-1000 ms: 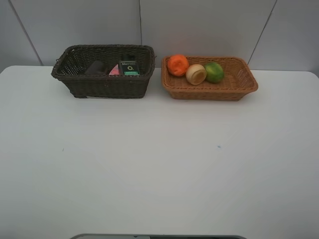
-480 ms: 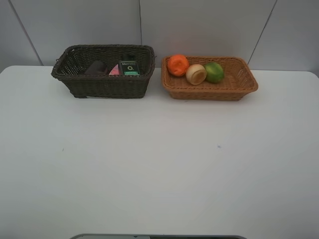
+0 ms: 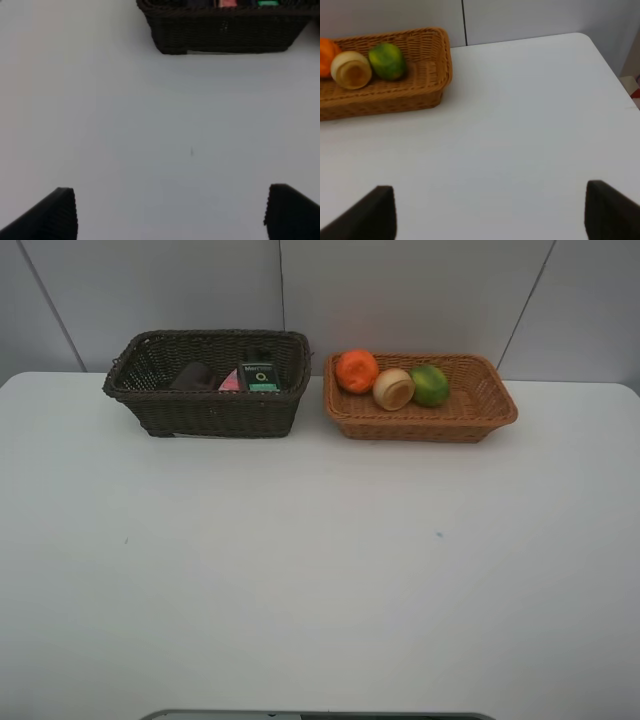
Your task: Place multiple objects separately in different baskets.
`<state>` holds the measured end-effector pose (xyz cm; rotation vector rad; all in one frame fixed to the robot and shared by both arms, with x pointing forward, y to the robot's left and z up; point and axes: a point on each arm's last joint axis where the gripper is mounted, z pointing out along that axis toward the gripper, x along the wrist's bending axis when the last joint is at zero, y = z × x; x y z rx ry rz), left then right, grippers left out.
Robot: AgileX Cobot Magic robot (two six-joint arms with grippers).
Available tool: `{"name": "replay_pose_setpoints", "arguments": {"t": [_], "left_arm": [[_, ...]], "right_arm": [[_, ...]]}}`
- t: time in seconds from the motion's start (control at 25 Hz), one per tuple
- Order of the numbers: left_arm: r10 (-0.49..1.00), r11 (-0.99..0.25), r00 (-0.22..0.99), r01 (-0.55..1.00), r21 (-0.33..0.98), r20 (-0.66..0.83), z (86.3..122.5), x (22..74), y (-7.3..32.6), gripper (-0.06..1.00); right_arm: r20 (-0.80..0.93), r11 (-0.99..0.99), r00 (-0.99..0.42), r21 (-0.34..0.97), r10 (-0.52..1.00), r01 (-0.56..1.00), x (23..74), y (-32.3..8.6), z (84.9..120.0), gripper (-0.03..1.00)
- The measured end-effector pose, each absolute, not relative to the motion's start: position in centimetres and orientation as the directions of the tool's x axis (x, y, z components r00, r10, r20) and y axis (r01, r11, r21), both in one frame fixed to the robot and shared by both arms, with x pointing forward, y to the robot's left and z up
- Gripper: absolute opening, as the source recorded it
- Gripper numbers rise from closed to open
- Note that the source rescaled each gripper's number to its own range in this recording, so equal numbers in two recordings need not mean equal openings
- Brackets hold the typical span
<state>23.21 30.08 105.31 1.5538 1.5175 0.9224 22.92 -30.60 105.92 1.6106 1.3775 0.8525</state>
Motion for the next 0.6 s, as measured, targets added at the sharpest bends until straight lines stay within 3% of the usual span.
{"name": "replay_pose_setpoints", "arguments": {"t": [0.6], "left_arm": [[1.0,0.009,0.009,0.448,0.894,-0.015,105.31,23.21,30.05,0.87]], "right_arm": [[-0.021,-0.053,0.168,0.905,0.986,0.421,22.92,-30.6,105.92,0.76]]}}
